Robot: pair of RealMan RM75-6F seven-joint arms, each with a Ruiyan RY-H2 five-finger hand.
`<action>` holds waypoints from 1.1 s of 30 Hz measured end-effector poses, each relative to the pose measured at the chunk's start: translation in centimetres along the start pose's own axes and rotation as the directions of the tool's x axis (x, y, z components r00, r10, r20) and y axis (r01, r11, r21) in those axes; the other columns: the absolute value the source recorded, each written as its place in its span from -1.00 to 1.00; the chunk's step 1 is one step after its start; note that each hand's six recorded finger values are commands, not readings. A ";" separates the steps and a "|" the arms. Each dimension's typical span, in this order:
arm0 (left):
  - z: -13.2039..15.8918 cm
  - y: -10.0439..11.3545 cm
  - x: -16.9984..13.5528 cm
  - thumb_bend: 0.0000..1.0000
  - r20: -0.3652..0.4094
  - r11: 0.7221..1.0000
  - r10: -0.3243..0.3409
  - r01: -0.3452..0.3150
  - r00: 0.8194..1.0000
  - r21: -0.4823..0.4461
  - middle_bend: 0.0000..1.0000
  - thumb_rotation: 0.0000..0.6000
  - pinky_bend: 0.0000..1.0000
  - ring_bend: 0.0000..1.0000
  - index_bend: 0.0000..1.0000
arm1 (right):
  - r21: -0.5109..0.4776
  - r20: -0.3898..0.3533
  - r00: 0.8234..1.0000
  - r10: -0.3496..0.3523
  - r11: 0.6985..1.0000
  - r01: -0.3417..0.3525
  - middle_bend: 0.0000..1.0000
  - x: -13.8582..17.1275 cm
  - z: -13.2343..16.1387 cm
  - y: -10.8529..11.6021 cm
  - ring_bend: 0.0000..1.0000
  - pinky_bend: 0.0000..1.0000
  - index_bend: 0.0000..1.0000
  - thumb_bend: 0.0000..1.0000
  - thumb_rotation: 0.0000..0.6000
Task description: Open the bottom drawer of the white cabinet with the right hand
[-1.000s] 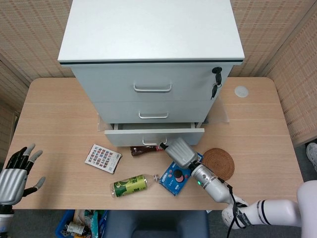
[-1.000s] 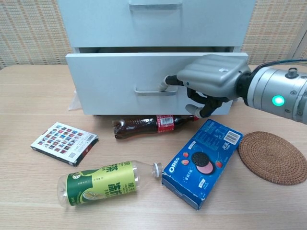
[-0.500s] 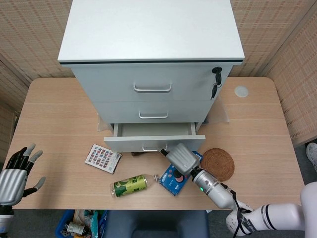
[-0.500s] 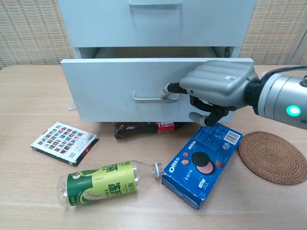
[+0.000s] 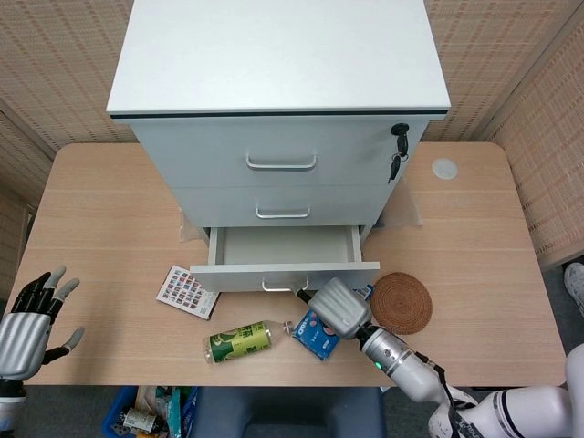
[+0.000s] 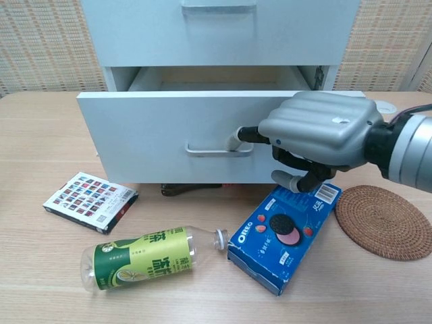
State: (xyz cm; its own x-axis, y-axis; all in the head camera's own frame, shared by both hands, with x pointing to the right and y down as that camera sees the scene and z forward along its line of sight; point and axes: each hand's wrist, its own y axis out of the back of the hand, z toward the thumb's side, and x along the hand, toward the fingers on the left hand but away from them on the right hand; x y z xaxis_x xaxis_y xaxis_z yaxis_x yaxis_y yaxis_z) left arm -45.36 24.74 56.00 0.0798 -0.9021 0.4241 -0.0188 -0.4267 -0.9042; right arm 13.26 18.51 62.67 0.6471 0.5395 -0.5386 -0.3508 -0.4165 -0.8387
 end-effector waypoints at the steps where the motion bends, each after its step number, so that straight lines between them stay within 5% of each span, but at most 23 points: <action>1: 0.0 0.0 0.0 -0.49 0.000 1.000 0.000 0.000 1.000 0.000 -0.91 1.00 -0.78 -0.91 -0.71 | 0.001 -0.002 1.000 0.000 1.000 0.000 0.66 0.1 0.1 0.0 0.78 0.84 -0.67 -0.10 1.00; 18: -0.1 0.2 -0.2 -0.49 -0.002 1.000 0.010 -0.010 1.000 -0.003 -0.91 1.00 -0.78 -0.91 -0.71 | 0.004 -0.015 1.000 -0.025 1.000 0.025 0.66 1.7 0.5 0.6 0.78 0.84 -0.67 -0.10 1.00; 25: -0.2 0.1 0.0 -0.49 -0.005 1.000 0.009 -0.009 1.000 -0.007 -0.91 1.00 -0.78 -0.91 -0.71 | -0.016 0.095 0.990 -0.102 0.994 0.104 0.58 5.7 -2.7 1.5 0.72 0.84 -0.67 -0.10 1.00; 30: 0.1 -0.1 0.4 -0.49 -0.005 1.000 0.010 -0.010 1.000 -0.011 -0.91 1.00 -0.78 -0.91 -0.71 | -0.043 0.257 0.953 -0.159 0.984 0.176 0.49 10.3 -6.6 1.6 0.58 0.78 -0.67 -0.10 1.00; 33: 0.2 -0.3 0.6 -0.49 -0.006 1.000 0.006 -0.006 1.000 -0.016 -0.91 1.00 -0.78 -0.91 -0.71 | -0.057 0.383 0.904 -0.192 0.971 0.231 0.39 13.8 -9.6 1.2 0.45 0.65 -0.66 -0.10 1.00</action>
State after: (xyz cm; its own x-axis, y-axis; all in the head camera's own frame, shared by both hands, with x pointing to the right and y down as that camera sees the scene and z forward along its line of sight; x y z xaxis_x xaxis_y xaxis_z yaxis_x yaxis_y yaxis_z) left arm -45.06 24.30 56.54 0.0734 -0.9050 0.4191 -0.0356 -0.4224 -0.9057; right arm 28.30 18.40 54.96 0.3927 0.8478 -0.3564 -0.1526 -0.3221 -0.9343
